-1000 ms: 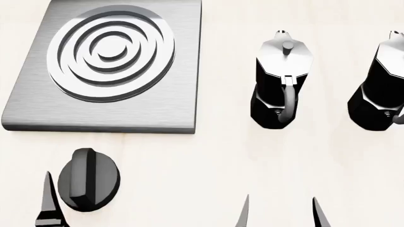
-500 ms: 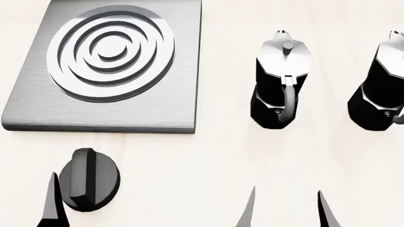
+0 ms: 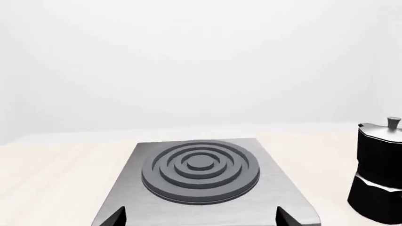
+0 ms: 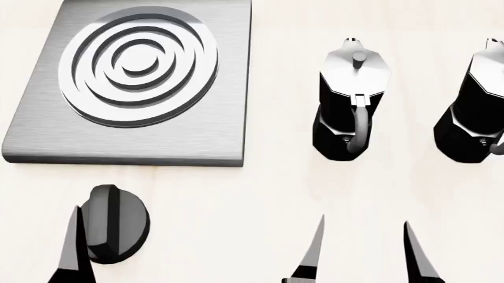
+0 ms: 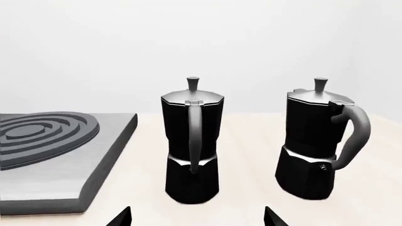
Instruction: Turn off the stove.
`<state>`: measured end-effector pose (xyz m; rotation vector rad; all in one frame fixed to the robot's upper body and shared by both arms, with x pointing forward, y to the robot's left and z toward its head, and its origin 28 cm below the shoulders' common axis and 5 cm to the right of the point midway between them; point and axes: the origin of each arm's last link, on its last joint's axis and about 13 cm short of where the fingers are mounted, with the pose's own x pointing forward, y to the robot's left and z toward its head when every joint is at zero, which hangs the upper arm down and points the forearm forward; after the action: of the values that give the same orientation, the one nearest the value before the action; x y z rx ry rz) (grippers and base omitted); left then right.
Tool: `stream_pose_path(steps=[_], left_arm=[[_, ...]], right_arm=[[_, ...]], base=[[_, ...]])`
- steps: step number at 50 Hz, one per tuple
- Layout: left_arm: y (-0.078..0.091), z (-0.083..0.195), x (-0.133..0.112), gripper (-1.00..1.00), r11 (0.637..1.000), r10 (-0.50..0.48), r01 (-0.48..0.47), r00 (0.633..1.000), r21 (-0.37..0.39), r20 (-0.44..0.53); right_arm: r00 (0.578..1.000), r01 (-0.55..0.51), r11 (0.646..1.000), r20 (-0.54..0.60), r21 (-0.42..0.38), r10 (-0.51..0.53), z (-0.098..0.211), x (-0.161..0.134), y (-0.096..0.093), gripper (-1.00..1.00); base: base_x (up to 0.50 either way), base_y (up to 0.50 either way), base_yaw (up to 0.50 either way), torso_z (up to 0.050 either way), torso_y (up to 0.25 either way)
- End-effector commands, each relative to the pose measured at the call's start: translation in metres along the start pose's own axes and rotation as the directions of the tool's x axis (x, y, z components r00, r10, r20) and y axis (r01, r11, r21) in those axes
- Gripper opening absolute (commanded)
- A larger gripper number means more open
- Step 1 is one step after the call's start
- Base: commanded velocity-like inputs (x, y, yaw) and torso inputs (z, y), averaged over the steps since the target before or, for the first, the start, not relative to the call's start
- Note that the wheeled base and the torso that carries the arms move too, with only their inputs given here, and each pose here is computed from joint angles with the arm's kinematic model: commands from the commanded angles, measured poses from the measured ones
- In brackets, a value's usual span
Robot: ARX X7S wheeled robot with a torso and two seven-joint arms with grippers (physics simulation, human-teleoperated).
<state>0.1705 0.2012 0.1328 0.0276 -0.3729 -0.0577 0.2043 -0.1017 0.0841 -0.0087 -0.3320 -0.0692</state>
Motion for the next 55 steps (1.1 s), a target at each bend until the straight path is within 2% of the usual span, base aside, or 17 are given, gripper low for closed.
stream_pose_path(steps=[1, 41, 55], left_arm=[[0.0, 0.009, 0.005, 1.0, 1.0, -0.015, 0.016, 0.999, -0.016, 0.046], [-0.001, 0.028, 0.013, 1.0, 0.998, -0.015, 0.02, 0.996, -0.059, 0.083], [-0.001, 0.035, 0.015, 1.0, 0.999, -0.013, 0.018, 0.995, -0.051, 0.104]], right_arm=[[1.0, 0.001, 1.0, 0.031, -0.003, -0.001, 0.007, 0.006, 0.0, 1.0], [0.991, -0.022, 1.0, 0.133, 0.016, 0.02, 0.042, 0.012, 0.002, 1.0], [0.985, -0.033, 0.999, 0.173, 0.019, 0.029, 0.055, 0.011, 0.003, 1.0]], base=[[0.0, 0.0, 0.0, 0.0, 0.0], [0.0, 0.0, 0.0, 0.0, 0.0], [0.0, 0.0, 0.0, 0.0, 0.0]])
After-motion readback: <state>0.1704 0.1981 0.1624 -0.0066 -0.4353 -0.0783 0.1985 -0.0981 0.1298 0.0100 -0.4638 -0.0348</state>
